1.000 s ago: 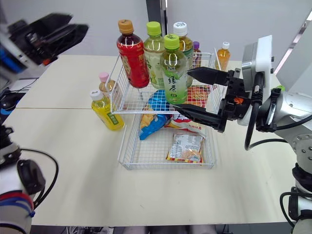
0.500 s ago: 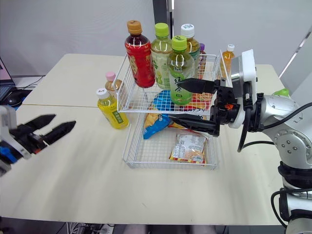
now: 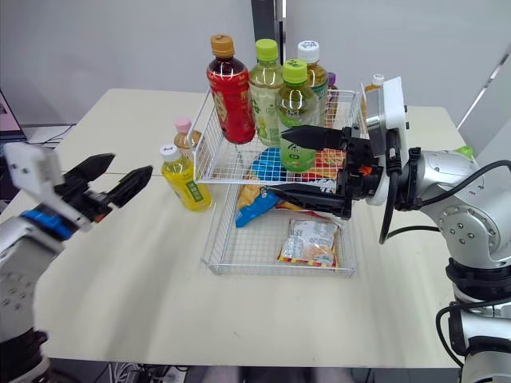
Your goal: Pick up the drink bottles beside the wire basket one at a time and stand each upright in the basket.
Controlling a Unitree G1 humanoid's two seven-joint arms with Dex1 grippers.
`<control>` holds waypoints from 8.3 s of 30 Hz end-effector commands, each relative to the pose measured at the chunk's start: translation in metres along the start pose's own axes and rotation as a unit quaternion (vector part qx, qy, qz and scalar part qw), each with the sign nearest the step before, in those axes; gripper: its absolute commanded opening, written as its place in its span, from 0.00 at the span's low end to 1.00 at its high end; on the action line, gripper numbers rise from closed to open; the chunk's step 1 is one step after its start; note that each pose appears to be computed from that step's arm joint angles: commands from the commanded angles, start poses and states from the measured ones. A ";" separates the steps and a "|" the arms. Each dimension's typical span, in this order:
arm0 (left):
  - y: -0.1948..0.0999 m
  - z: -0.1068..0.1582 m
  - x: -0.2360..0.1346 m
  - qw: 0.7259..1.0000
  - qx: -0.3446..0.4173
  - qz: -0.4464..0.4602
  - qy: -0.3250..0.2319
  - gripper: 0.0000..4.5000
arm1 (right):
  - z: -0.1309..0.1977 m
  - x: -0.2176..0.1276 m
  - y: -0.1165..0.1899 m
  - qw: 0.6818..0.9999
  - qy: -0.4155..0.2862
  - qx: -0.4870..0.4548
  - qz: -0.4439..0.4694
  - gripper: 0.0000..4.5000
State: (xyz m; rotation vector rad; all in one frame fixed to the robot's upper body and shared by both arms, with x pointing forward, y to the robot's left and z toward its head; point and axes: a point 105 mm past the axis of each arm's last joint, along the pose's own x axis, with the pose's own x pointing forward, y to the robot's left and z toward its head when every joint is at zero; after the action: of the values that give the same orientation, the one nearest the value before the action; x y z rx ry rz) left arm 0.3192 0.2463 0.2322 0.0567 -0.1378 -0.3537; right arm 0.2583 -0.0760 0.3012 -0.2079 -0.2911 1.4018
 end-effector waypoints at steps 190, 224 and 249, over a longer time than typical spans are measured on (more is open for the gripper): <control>0.047 0.017 0.109 0.997 0.047 0.030 -0.062 0.30 | 0.048 -0.008 0.017 0.996 -0.031 -0.083 -0.012 1.00; -0.068 0.231 0.030 0.917 0.050 -0.360 -0.165 0.30 | 0.058 -0.009 -0.010 0.988 -0.080 -0.116 -0.064 1.00; -0.080 0.135 0.078 0.926 0.072 -0.361 -0.081 0.30 | 0.071 -0.018 -0.008 0.984 -0.088 -0.129 -0.087 1.00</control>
State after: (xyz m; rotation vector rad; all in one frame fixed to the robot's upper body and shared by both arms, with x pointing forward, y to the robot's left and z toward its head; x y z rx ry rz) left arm 0.3503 0.1389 0.3624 0.2018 -0.2651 -1.0848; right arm 0.2524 -0.0934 0.3548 -0.2291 -0.5494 1.2233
